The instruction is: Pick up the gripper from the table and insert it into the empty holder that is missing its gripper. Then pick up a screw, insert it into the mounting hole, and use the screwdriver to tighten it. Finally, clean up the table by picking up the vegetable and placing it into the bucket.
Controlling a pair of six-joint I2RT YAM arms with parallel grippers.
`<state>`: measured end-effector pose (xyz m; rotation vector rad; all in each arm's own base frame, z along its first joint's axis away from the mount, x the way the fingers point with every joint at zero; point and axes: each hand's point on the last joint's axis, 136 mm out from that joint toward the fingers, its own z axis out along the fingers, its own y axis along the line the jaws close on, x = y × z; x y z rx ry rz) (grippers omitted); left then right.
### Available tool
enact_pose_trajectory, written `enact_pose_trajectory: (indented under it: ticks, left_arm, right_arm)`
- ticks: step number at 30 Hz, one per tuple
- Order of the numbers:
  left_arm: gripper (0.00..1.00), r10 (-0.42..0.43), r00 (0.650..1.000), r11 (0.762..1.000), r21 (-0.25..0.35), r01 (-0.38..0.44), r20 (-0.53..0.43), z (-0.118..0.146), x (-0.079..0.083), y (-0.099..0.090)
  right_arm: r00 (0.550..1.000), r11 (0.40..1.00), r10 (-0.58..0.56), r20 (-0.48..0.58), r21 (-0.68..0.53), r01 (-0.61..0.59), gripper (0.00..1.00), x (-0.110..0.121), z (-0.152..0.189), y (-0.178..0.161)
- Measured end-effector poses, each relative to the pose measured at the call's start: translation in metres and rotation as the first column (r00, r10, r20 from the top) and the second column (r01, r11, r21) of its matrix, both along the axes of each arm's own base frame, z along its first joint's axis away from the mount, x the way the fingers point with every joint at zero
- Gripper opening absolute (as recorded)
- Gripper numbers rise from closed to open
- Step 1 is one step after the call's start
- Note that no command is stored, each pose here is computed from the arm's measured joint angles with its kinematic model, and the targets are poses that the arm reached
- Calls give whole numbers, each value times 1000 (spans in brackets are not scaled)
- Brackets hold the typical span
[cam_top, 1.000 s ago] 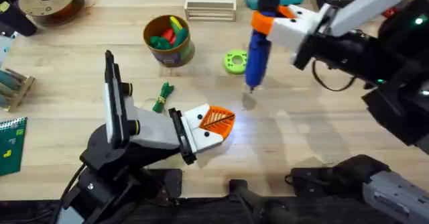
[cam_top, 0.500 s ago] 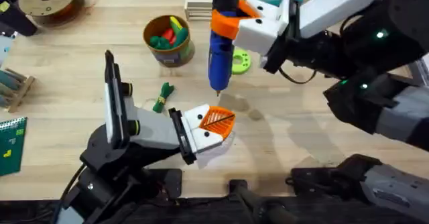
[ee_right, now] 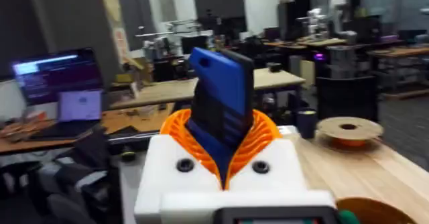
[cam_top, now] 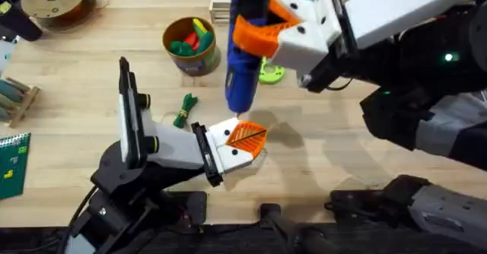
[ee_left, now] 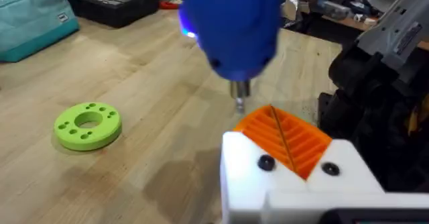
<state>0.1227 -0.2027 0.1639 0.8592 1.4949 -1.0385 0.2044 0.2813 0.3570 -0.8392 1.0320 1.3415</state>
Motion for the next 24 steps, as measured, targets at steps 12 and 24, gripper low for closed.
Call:
enact_pose_trajectory:
  ticks: [12,24]
  left_arm:
    - [4,0,1000,1000,0,0,0,0,0,0]
    - [4,0,1000,1000,0,0,0,0,0,0]
  right_arm:
    - [995,997,53,85,50,-57,32,-23,16,2]
    - [997,996,73,27,39,-74,32,-27,10,15]
